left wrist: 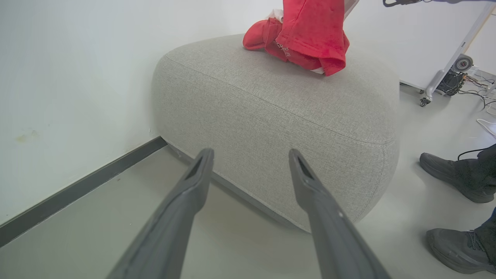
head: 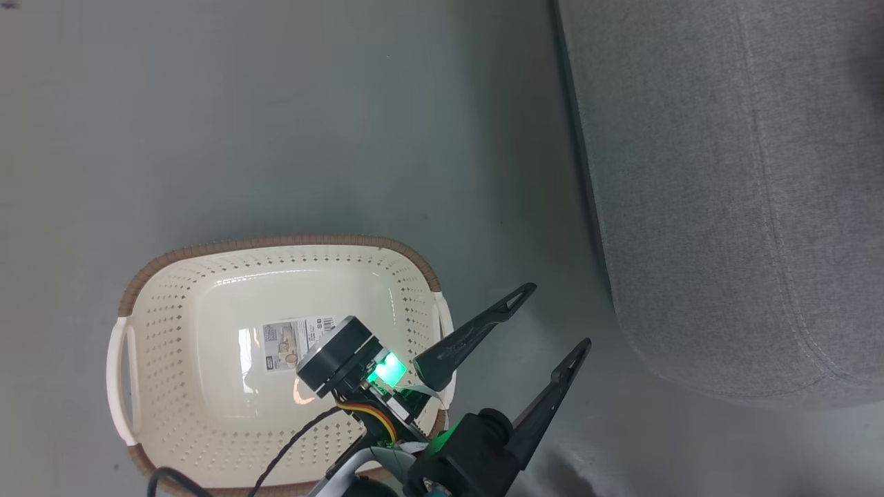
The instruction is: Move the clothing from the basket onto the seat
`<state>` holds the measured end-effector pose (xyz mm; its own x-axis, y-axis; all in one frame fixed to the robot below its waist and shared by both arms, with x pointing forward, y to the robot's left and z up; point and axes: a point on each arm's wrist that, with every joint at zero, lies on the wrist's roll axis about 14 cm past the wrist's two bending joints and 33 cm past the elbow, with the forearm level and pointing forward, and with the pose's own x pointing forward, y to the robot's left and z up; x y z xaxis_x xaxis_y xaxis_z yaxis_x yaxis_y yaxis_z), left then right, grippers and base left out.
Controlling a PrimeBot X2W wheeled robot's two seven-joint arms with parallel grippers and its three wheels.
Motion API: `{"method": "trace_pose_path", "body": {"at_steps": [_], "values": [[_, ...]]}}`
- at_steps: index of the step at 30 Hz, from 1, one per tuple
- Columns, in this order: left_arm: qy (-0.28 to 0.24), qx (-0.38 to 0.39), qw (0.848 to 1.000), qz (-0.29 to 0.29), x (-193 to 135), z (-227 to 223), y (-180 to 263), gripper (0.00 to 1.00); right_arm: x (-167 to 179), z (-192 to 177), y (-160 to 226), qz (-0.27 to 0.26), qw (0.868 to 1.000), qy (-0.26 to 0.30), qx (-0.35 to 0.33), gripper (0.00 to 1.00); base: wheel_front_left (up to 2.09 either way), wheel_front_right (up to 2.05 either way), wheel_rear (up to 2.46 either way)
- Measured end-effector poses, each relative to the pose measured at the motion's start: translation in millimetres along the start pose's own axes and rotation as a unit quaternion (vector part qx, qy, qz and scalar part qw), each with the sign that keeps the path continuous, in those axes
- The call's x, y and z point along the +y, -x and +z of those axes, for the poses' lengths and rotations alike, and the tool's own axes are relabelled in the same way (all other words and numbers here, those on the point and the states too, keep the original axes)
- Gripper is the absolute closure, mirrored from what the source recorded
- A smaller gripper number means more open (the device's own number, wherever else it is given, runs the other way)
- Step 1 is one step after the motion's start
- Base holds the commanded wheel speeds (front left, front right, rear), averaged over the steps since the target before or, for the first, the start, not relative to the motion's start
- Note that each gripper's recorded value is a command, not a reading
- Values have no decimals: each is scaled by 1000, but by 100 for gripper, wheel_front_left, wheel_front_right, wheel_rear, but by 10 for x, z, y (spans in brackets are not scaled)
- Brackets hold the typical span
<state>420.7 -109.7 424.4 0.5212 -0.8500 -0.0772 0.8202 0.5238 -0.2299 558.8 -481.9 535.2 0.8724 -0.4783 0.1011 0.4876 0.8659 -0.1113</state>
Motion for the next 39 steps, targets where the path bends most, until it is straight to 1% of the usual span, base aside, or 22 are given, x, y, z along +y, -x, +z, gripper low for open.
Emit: {"method": "trace_pose_path", "body": {"at_steps": [7,16,17,18,19,20,28,31,34,39], "values": [[5,10,1000,12,118,-141,5,0,187,-385,-69,9,999,0,43,100,0,0,0],[8,11,1000,18,147,-192,12,0,228,-523,-101,7,998,-1,65,100,0,0,0],[8,12,1000,18,148,-201,14,0,221,-537,-94,6,998,-1,68,63,0,0,0],[7,12,1000,19,149,-204,17,0,212,-552,-84,5,997,1,72,28,0,0,0],[6,12,1000,19,149,-199,19,0,209,-558,-78,6,997,1,74,2,0,0,0],[5,10,1000,20,147,-191,18,0,203,-563,-72,5,997,1,75,0,0,0,0],[-3,1,1000,22,125,-116,23,0,155,-550,10,4,996,9,89,0,0,0,0],[-11,-9,1000,24,121,-51,29,0,160,-547,66,4,996,3,95,0,0,0,0],[-15,-16,999,23,87,15,27,0,127,-576,163,2,994,0,106,0,0,0,0],[-17,-32,999,22,18,154,32,0,-34,-658,407,-10,991,-2,132,0,0,0,0]]}}
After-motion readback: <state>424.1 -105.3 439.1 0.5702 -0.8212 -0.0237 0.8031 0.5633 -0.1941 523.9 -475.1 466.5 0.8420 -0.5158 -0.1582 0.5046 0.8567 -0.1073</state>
